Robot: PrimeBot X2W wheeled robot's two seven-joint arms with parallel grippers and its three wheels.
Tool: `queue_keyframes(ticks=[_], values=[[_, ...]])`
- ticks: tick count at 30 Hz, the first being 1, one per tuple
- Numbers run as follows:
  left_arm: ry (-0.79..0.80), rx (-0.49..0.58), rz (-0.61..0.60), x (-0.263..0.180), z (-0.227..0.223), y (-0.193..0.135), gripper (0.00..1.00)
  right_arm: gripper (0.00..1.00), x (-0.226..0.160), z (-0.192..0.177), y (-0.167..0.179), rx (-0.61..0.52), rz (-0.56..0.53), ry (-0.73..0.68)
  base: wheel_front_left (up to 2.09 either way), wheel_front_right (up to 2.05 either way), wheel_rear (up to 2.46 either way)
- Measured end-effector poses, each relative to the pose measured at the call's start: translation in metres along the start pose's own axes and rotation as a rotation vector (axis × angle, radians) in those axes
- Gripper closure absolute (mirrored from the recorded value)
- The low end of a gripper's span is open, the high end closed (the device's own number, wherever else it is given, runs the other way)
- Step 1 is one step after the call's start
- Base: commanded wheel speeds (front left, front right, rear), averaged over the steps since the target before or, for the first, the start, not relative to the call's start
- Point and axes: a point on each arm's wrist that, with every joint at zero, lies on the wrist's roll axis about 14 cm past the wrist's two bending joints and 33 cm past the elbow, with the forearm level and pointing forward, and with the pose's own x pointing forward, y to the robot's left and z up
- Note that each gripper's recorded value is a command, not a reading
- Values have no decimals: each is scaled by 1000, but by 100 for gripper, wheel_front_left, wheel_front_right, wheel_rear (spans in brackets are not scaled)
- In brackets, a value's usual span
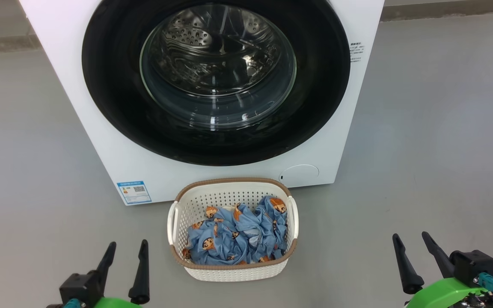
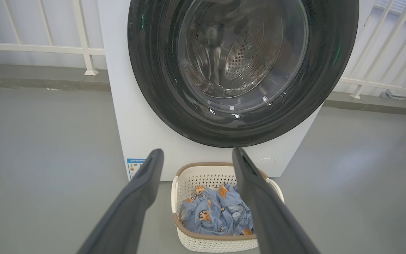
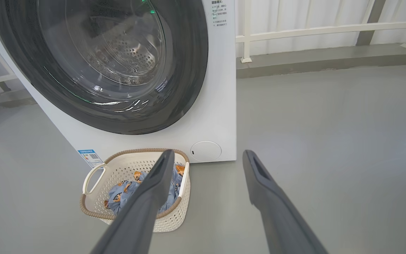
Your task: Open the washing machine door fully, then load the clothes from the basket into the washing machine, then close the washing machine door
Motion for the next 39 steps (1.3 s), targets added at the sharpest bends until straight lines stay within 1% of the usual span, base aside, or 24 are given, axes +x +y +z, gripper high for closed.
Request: queue_keyframes(ticks=[15, 39], values=[[-20, 150, -13, 1, 1, -3, 0, 0, 0, 6, 6, -168, 35, -26, 0, 0, 0], [5, 142, 10, 0, -7, 2, 0, 0, -1, 10, 4, -145, 26, -44, 0, 0, 0]])
